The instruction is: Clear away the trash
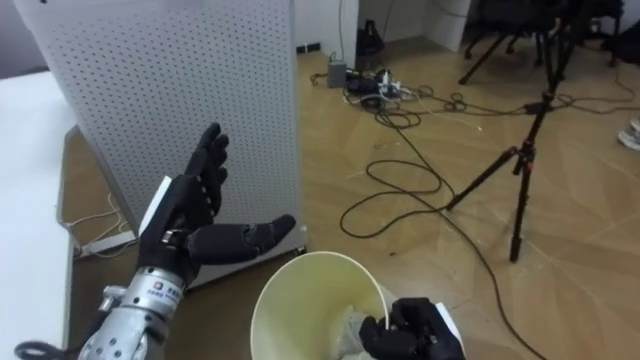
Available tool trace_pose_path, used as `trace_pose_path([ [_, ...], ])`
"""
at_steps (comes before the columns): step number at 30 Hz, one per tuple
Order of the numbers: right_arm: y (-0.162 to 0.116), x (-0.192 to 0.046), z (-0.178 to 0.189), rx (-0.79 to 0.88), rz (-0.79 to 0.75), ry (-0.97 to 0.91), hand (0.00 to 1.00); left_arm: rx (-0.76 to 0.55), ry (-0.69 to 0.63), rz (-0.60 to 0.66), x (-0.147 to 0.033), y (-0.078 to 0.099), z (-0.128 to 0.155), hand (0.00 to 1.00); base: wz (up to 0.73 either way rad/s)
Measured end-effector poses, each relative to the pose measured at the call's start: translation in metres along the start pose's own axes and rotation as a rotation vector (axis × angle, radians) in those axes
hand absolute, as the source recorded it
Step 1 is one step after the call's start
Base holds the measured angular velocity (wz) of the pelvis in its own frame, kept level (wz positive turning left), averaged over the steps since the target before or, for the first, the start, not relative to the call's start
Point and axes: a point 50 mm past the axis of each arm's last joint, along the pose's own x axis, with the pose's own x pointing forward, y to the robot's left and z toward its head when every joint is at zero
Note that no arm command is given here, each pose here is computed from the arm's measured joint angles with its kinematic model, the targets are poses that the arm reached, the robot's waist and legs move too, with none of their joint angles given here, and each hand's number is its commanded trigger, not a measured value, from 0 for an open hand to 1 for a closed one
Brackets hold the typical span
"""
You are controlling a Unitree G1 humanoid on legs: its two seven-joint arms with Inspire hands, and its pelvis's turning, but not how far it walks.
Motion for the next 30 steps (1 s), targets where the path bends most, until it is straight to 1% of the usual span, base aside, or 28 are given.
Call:
trace_pose_path([
  [4,-0.004,0.000,0.002,-0.023,-0.008,-0.010,1.00,0.019,-0.010,0.046,0.000,0.005,0.002,0.00,-0.04],
  [6,-0.006,0.000,0.003,-0.028,-0.011,-0.014,1.00,0.037,-0.016,0.088,0.000,0.013,0.003,0.00,-0.07],
  [8,-0.006,0.000,0.003,-0.029,-0.013,-0.016,1.00,0.044,-0.017,0.112,0.000,0.016,0.003,0.00,0.06],
  [13,-0.008,0.000,0.004,-0.033,-0.021,-0.016,1.00,0.044,-0.016,0.156,-0.001,0.021,0.003,0.00,0.09],
  [17,-0.008,0.000,0.009,-0.040,-0.018,-0.038,1.00,0.016,-0.034,0.208,-0.002,0.030,0.005,0.00,0.10],
  [21,-0.008,-0.001,0.010,-0.038,-0.019,-0.049,1.00,-0.016,-0.026,0.261,-0.008,0.037,0.002,0.00,0.08],
  [25,-0.012,-0.004,0.007,-0.033,-0.046,-0.052,1.00,-0.020,-0.024,0.276,-0.010,0.037,0.001,0.00,0.26],
  [28,-0.013,-0.005,0.005,-0.032,-0.053,-0.048,1.00,-0.021,-0.031,0.314,-0.014,0.042,0.000,0.00,0.03],
  [30,-0.013,-0.010,-0.003,-0.031,-0.047,-0.037,1.00,-0.022,-0.031,0.323,-0.017,0.042,-0.002,0.00,0.00],
])
